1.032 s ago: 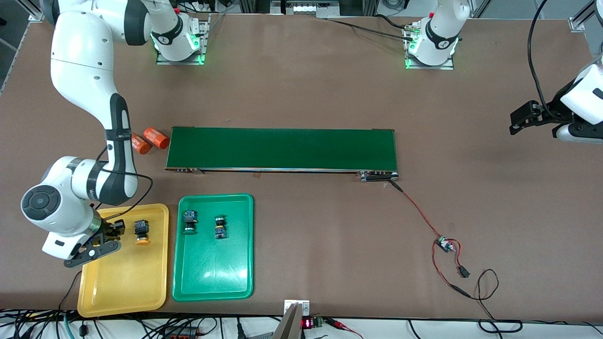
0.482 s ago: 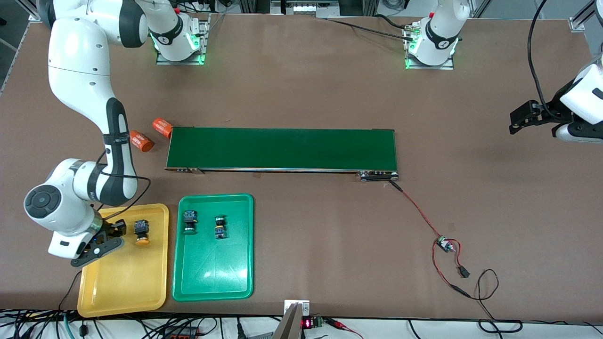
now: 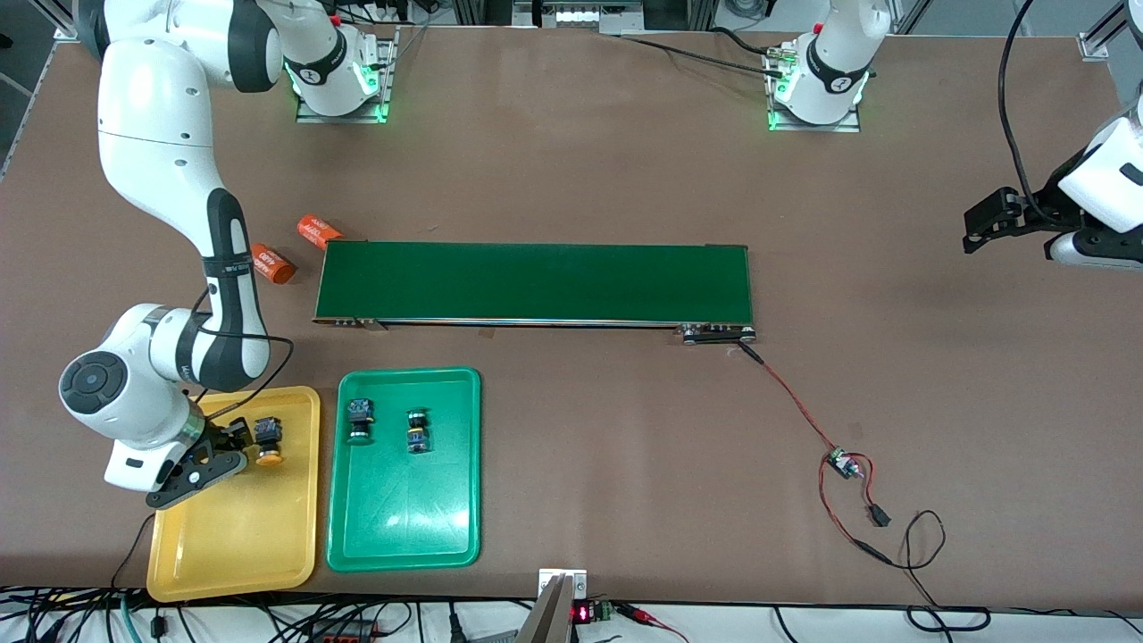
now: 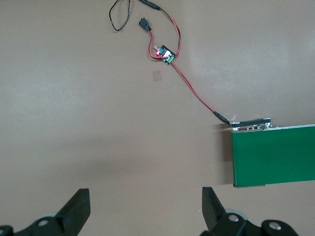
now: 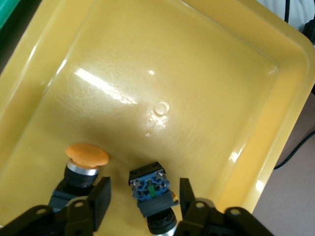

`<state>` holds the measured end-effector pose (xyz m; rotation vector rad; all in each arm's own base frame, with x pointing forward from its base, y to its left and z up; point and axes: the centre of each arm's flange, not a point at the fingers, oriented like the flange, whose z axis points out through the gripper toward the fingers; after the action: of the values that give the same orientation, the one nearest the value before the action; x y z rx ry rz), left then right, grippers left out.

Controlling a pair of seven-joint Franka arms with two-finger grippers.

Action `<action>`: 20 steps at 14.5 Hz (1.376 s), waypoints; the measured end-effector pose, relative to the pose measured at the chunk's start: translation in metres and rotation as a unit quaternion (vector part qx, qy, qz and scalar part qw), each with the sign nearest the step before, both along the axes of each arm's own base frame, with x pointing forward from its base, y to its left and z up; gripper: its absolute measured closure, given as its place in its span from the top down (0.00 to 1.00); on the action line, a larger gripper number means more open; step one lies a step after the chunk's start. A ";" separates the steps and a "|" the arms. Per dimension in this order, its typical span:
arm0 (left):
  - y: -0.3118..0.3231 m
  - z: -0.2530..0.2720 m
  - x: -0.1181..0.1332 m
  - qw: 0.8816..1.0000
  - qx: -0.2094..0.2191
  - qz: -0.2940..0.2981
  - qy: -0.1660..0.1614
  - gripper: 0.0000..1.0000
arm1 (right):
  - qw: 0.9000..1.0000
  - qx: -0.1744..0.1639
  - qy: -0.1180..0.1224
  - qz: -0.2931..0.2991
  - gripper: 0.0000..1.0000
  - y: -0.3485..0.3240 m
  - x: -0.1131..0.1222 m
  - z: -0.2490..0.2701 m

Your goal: Sort buttons by color to trays

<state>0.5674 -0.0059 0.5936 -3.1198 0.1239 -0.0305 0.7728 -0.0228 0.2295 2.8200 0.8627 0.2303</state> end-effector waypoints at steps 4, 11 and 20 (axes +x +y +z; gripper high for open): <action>0.000 0.000 0.000 1.000 0.000 0.000 0.000 1.00 | 0.999 0.017 0.023 -0.026 1.00 0.013 -0.002 0.026; -0.001 0.001 0.000 1.000 0.000 0.000 0.001 1.00 | 0.983 0.078 0.073 -0.149 1.00 0.087 -0.036 0.166; -0.001 0.002 0.000 1.000 0.000 -0.001 0.000 1.00 | 0.952 0.060 0.118 -0.277 1.00 0.059 -0.098 0.290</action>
<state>0.5671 -0.0066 0.5960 -3.1198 0.1258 -0.0306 0.6750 0.0360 0.5193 3.1027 0.0616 -0.1436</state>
